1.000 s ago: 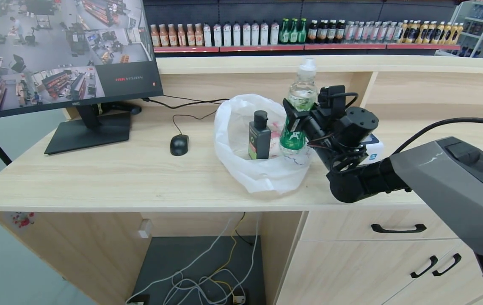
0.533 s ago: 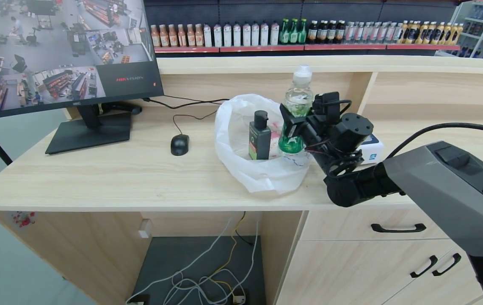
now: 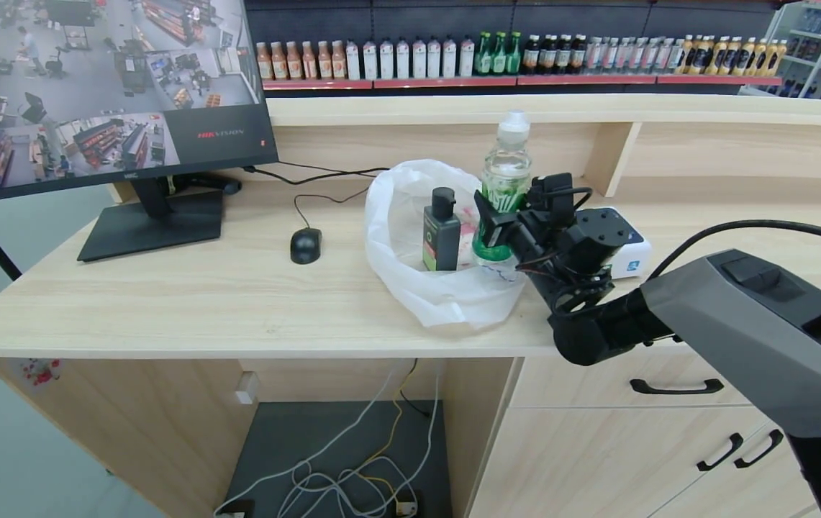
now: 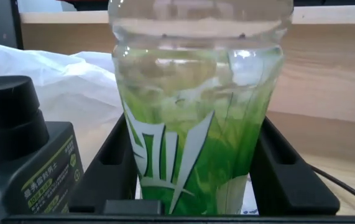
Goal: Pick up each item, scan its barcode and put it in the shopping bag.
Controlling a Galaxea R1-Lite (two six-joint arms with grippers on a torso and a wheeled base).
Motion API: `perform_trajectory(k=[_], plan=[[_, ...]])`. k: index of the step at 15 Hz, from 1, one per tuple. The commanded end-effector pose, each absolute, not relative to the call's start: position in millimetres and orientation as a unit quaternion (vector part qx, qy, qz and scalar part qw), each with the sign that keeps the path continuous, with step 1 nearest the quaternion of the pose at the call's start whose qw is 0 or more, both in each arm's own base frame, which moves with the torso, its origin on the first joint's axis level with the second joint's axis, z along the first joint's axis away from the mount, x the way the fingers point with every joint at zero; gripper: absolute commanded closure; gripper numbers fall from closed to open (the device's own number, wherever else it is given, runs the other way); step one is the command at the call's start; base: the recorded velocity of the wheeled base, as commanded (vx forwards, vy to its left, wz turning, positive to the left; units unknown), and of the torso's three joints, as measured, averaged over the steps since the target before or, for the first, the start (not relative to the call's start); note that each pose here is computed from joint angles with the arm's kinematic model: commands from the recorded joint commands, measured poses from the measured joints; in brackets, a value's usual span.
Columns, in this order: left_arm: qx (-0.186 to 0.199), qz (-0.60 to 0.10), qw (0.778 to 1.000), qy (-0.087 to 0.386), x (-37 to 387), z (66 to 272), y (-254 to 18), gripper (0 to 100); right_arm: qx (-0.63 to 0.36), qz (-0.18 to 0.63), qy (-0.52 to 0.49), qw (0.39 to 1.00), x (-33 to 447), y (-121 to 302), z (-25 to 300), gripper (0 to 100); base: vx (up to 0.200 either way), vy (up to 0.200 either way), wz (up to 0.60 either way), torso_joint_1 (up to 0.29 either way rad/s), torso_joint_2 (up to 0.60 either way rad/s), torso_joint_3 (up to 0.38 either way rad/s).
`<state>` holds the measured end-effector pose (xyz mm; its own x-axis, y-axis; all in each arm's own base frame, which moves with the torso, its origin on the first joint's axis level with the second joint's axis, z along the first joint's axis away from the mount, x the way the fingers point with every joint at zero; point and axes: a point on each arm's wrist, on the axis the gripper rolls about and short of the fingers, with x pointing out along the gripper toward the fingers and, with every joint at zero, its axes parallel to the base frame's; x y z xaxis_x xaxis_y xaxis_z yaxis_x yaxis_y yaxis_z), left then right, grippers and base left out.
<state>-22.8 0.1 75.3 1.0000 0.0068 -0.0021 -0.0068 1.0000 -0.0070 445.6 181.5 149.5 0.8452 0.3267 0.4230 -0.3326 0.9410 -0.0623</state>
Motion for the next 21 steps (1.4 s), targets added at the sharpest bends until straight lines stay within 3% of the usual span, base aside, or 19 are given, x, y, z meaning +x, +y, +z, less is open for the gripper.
perform_trajectory(k=[1, 8, 9, 17, 21], plan=[[-0.004, 0.004, 1.0, 0.001, -22.8, 75.3, 0.1, 0, 0.005, 0.173, -0.211, 0.962, 445.7, 181.8, 144.1, 100, 0.0, 0.0, 0.0, 0.0, 0.0, 0.0], [-0.004, 0.004, 1.0, 0.0, -22.9, 75.7, 0.1, 0, 0.008, 0.172, -0.212, 0.962, 445.7, 180.2, 146.2, 100, 0.0, 0.0, 0.0, 0.0, 0.0, 0.0], [-0.003, 0.004, 1.0, 0.001, -22.8, 75.3, 0.1, 0, 0.008, 0.172, -0.213, 0.962, 445.5, 180.1, 146.9, 0, 0.0, 0.0, 0.0, 0.0, 0.0, 0.0], [-0.003, 0.004, 1.0, 0.001, -22.8, 75.3, 0.1, 0, 0.015, 0.169, -0.239, 0.956, 438.3, 176.4, 168.9, 0, 0.0, 0.0, 0.0, 0.0, 0.0, 0.0], [-0.004, 0.004, 1.0, 0.001, -22.8, 75.3, 0.1, 0, 0.015, 0.168, -0.238, 0.957, 410.5, 165.8, 180.1, 0, 0.0, 0.0, 0.0, 0.0, 0.0, 0.0]])
